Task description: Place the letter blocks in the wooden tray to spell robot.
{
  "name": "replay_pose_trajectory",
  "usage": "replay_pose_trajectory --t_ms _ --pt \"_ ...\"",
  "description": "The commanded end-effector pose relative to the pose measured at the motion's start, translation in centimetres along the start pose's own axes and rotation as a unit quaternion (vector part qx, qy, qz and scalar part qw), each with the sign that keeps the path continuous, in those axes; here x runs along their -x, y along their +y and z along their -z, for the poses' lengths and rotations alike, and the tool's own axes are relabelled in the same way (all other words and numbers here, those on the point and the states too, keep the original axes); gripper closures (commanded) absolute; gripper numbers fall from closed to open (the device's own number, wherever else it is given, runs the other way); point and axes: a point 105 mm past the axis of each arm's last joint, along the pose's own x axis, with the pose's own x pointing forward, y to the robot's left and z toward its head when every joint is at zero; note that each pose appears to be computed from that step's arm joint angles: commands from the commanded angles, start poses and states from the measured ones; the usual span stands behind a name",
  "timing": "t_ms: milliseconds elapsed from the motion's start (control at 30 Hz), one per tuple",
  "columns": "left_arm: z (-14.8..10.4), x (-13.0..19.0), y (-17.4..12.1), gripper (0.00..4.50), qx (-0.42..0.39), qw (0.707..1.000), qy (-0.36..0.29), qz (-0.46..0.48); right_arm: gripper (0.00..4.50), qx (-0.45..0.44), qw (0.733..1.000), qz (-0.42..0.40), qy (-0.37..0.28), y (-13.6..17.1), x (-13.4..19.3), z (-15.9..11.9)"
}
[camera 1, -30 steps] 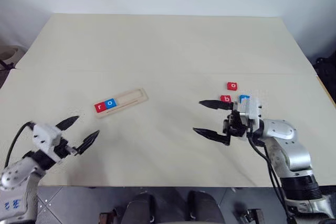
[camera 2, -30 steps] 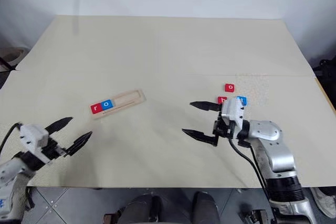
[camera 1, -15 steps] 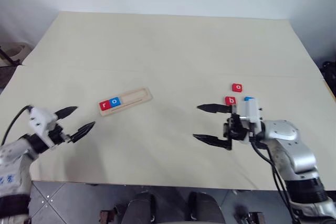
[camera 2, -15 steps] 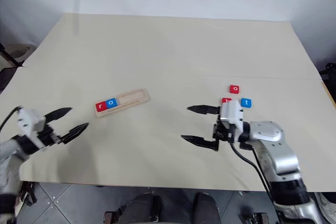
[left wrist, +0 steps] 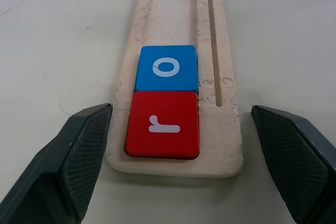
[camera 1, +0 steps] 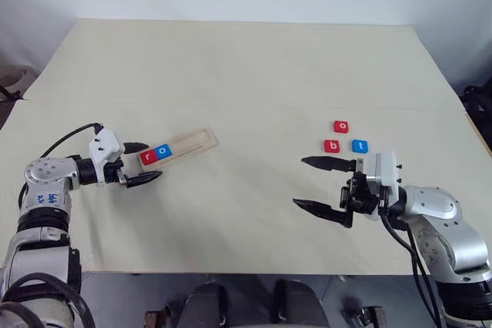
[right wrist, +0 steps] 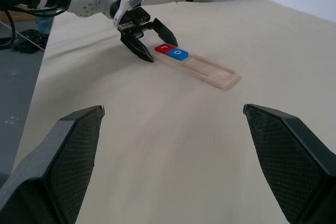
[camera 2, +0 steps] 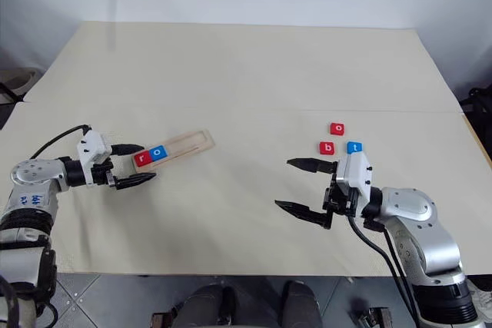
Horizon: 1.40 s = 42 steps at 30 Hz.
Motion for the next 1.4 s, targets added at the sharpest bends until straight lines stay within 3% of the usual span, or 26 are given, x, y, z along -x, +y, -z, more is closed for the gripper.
replay_pose_trajectory --t_ms 33,100,267,400,567,767,1033,1400 --pt "1.3 0.0 -0.5 0.00 0.014 0.999 0.031 0.018 0.05 0.016 1.000 0.006 -0.008 0.2 0.2 -1.1" --pt "1.5 -0.1 -0.7 0.00 0.023 0.999 0.033 0.023 0.05 0.018 1.000 0.011 -0.008 0.2 0.3 -1.1" --pt "2.1 -0.1 -0.9 1.11 0.027 0.999 0.032 0.017 0.00 0.021 1.000 0.016 -0.007 0.1 0.5 -1.2" --pt "1.3 -0.9 -1.1 1.11 0.001 1.000 0.013 0.019 0.00 0.021 1.000 0.018 -0.002 -0.1 0.7 -1.1" --pt "-1.7 -3.3 -2.0 1.11 -0.055 0.996 -0.036 0.064 0.00 0.019 0.999 0.029 0.019 -0.3 2.0 -0.7" --pt "-5.4 -7.5 -5.3 1.11 -0.126 0.976 -0.066 0.167 0.00 0.006 0.996 0.070 0.055 -0.2 4.8 0.0" --pt "-8.3 -12.5 -9.0 1.11 -0.152 0.953 -0.065 0.253 0.00 -0.034 0.985 0.139 0.098 1.8 8.9 1.2" --pt "-7.8 -14.8 -9.6 1.11 -0.120 0.953 -0.012 0.278 0.00 -0.055 0.977 0.178 0.106 3.2 10.0 1.8"
